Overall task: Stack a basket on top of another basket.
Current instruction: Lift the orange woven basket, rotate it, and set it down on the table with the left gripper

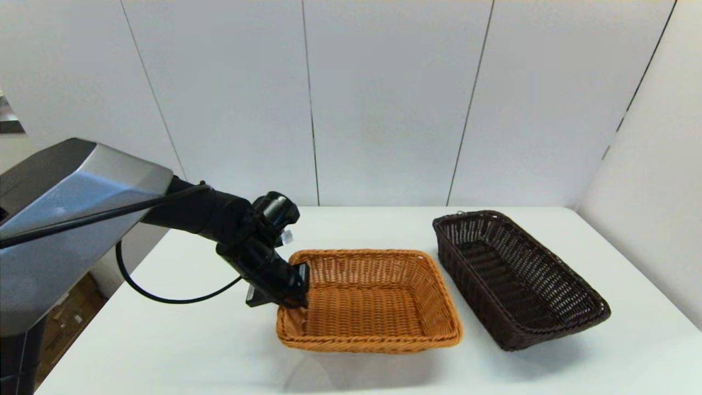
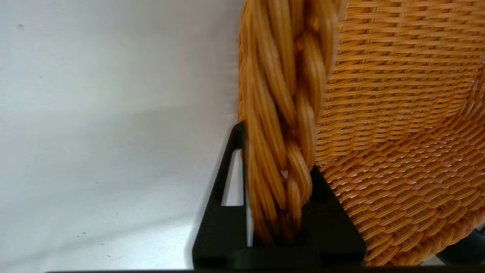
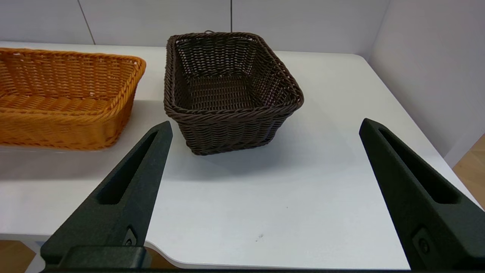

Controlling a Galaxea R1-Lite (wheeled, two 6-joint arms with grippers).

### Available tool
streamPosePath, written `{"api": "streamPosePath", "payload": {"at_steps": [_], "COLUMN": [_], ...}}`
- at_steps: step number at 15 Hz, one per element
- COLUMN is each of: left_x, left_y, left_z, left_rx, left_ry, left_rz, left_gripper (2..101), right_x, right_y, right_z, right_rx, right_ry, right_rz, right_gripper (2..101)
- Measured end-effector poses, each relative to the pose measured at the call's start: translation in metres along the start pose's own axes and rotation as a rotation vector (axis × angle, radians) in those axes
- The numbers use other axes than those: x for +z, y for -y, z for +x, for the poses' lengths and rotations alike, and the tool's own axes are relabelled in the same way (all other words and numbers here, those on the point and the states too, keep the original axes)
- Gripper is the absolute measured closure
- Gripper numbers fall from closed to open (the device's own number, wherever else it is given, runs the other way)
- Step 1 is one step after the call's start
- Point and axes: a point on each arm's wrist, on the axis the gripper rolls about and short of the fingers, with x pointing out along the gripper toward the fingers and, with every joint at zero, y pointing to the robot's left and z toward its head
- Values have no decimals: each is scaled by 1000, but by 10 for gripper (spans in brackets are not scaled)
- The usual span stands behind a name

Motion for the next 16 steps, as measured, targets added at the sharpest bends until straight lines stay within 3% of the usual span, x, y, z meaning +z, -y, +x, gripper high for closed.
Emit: {"api": "streamPosePath", "payload": {"at_steps": [3,7,11,16], "left_x": [-1,-1,-1,-5], "left_y": [1,2,-2,-24], "left_z": [0,-7,-31,-82], "left_rx": [0,-5,-8,0], "left_ry": [0,16,55,107], "left_rz": [5,7,-6,-68], "left_gripper": [551,356,235,152], "right_x": [0,0,0,0], "right_y": [0,0,0,0], "right_z": [0,0,0,0], "right_rx": [0,0,0,0], "right_ry": [0,0,0,0], "right_rz": [0,1,0,0], "right_gripper": [43,43,43,43]}}
